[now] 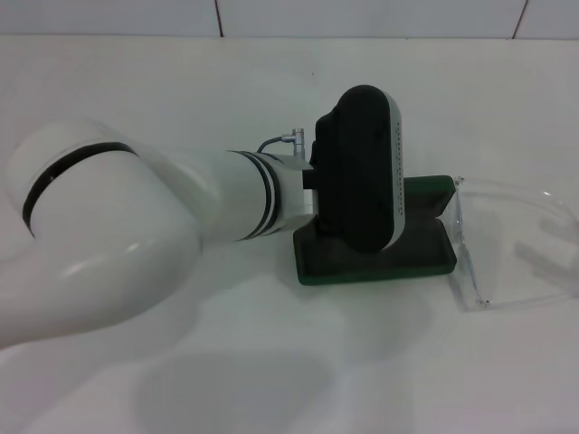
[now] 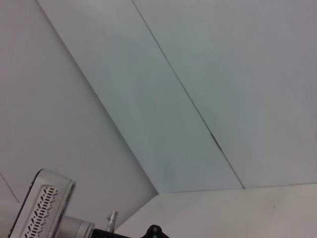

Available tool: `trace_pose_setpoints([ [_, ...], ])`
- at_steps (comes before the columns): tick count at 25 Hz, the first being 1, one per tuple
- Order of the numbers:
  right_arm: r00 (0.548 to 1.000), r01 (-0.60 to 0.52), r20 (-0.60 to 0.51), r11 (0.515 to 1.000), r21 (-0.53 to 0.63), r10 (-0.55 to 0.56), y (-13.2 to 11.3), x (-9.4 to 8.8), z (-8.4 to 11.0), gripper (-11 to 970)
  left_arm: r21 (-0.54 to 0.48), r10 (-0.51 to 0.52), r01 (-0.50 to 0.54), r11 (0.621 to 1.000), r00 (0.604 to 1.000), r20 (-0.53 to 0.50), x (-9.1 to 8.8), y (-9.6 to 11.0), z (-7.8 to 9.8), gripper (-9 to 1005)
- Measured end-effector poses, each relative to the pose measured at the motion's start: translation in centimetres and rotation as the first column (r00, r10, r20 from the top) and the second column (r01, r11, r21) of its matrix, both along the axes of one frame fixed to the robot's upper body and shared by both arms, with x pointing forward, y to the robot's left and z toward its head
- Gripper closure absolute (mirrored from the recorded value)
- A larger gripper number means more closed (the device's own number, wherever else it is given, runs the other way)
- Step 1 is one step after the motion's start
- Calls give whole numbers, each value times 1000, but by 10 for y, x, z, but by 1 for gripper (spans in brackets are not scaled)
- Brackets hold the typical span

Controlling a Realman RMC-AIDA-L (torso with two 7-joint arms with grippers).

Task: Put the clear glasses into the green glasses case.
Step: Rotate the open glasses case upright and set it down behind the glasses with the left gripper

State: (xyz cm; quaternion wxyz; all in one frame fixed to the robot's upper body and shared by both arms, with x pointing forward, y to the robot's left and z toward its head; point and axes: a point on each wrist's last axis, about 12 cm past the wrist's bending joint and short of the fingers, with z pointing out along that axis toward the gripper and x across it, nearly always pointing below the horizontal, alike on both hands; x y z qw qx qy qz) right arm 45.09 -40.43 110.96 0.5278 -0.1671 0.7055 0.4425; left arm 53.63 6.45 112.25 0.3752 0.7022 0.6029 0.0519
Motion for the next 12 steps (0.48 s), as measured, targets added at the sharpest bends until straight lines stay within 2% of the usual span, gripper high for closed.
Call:
trace_pose_setpoints([
  [12, 1000, 7, 5, 1000, 3, -7, 0, -1, 0, 355, 25, -34, 33, 999, 999, 26, -3, -3, -5, 765],
])
